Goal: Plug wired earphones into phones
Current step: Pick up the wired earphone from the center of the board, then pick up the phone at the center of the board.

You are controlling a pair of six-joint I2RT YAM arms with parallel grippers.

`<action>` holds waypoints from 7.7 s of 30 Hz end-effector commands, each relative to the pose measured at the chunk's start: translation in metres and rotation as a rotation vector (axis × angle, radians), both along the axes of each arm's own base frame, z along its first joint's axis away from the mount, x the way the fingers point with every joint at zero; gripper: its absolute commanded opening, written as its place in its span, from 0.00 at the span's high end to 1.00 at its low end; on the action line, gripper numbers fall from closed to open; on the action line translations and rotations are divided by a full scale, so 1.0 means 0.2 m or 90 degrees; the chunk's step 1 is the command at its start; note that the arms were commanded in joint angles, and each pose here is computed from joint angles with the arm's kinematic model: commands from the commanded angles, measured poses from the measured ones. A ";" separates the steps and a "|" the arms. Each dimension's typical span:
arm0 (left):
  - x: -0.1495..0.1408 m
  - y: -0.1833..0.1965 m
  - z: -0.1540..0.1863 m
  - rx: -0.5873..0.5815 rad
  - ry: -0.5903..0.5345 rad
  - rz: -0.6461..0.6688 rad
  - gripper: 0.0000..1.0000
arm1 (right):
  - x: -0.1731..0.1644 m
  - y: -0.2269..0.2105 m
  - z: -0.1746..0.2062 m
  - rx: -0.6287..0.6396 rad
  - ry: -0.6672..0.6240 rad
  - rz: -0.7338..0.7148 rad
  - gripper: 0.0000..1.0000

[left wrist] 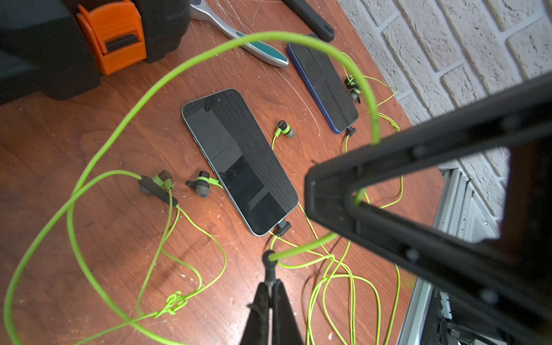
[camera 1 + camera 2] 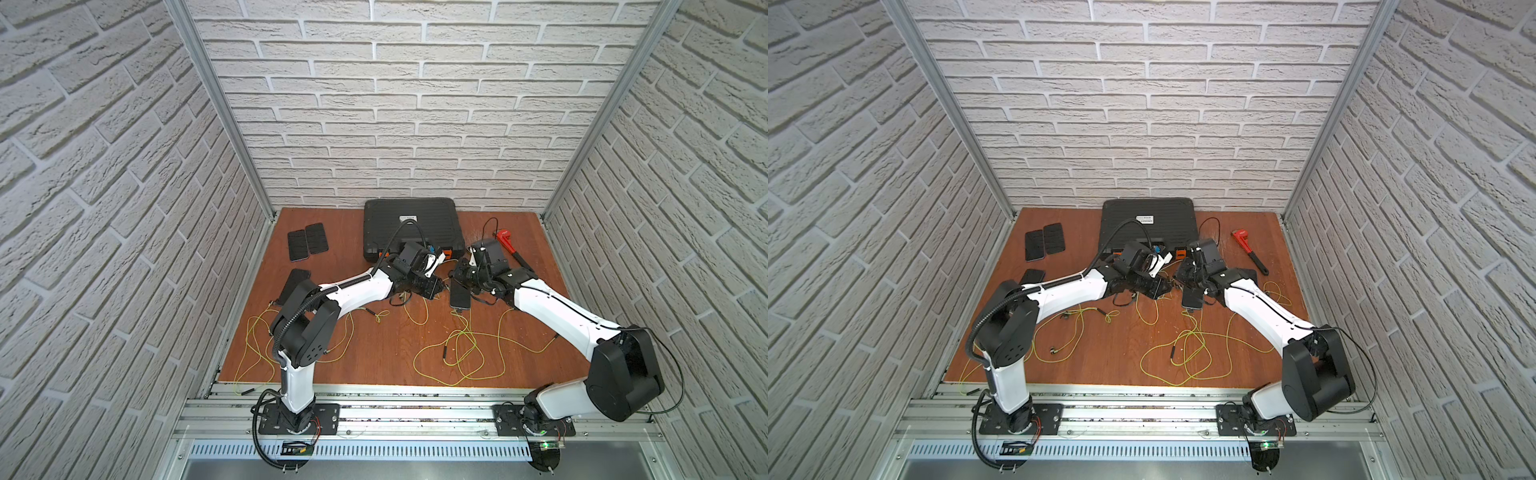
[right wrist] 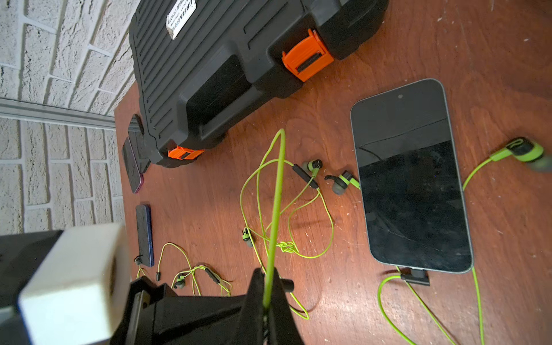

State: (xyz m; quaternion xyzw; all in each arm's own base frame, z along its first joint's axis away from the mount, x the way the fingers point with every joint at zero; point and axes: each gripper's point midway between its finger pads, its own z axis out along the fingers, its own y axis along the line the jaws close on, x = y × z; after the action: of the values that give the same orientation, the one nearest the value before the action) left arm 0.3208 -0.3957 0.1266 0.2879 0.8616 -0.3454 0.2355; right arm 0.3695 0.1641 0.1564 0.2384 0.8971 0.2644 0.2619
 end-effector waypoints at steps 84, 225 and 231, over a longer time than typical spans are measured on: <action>-0.17 0.16 0.32 -0.208 0.067 -0.267 1.00 | -0.25 0.30 0.22 0.294 -0.186 0.667 0.83; 0.27 2.24 -0.65 0.476 0.435 0.418 0.26 | -0.17 0.14 0.10 -0.002 -0.210 0.512 0.94; 0.33 2.24 -0.53 0.457 0.394 0.461 0.35 | -0.18 0.14 0.10 -0.003 -0.210 0.511 0.94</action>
State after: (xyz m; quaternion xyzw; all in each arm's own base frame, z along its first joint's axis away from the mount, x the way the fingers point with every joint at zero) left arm 0.3955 0.0561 0.0208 -0.0649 0.9975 0.0014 -0.0289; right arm 0.3301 0.1914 0.1553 -0.1638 0.8769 0.3773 0.2488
